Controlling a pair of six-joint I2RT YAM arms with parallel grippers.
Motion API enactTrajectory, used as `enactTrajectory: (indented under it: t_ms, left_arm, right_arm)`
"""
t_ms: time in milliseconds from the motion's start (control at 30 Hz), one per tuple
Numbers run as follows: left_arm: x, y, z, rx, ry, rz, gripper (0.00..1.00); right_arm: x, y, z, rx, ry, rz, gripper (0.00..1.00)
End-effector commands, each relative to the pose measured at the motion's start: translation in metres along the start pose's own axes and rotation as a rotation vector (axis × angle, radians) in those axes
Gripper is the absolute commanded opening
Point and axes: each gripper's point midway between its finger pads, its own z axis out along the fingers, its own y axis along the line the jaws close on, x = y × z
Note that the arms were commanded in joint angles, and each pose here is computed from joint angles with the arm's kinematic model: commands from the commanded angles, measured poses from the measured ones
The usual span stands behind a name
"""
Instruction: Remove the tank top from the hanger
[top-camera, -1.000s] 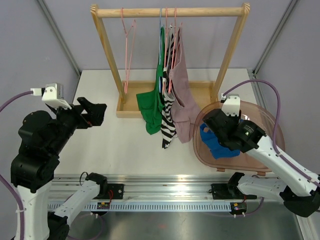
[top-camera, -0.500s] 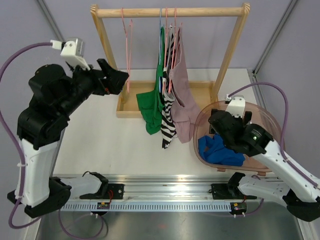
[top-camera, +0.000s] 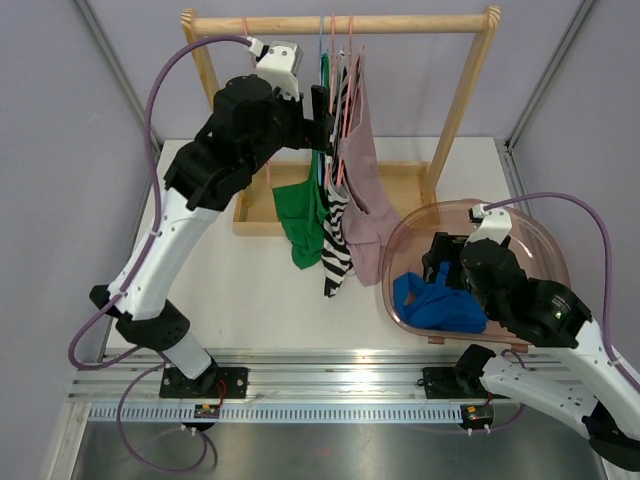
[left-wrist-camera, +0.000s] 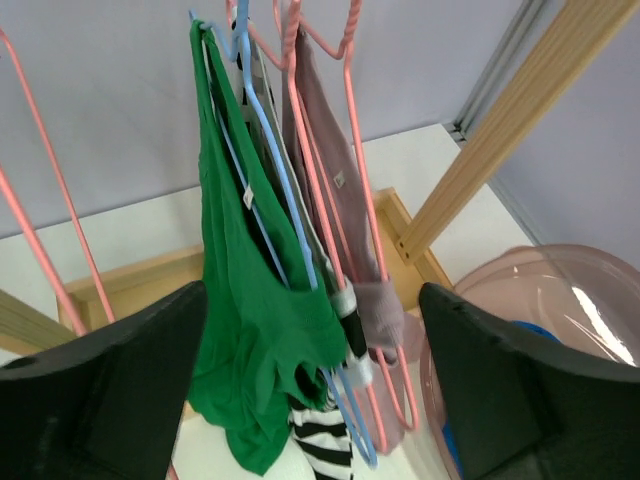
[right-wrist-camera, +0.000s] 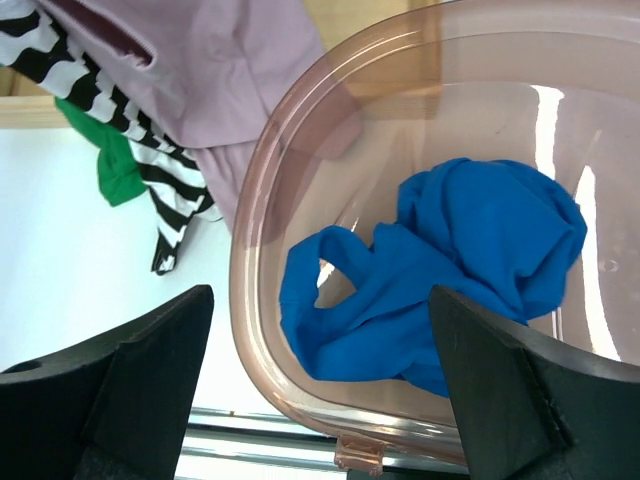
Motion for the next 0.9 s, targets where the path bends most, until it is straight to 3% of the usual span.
enactTrajectory:
  t_ms: [0, 233, 267, 700, 867]
  left_arm:
    - [-0.043, 0.007, 0.008, -0.061, -0.154, 0.026, 0.85]
    - [-0.03, 0.012, 0.044, -0.122, -0.126, 0.061, 0.66]
    - [-0.026, 0.015, 0.05, -0.142, -0.118, 0.063, 0.6]
    - [-0.002, 0.036, 0.078, -0.181, -0.063, 0.057, 0.4]
    - [0.004, 0.036, 0.088, -0.158, -0.044, 0.065, 0.39]
  right_arm:
    - [0.0, 0.018, 0.0, -0.097, 0.003, 0.014, 0.95]
    - [0.01, 0.024, 0.002, -0.134, 0.031, 0.002, 0.93]
    - [0.01, 0.025, 0.002, -0.141, 0.031, 0.001, 0.93]
    - [0.018, 0.037, 0.011, -0.171, 0.057, -0.021, 0.91]
    - [0.019, 0.039, 0.014, -0.17, 0.063, -0.026, 0.91]
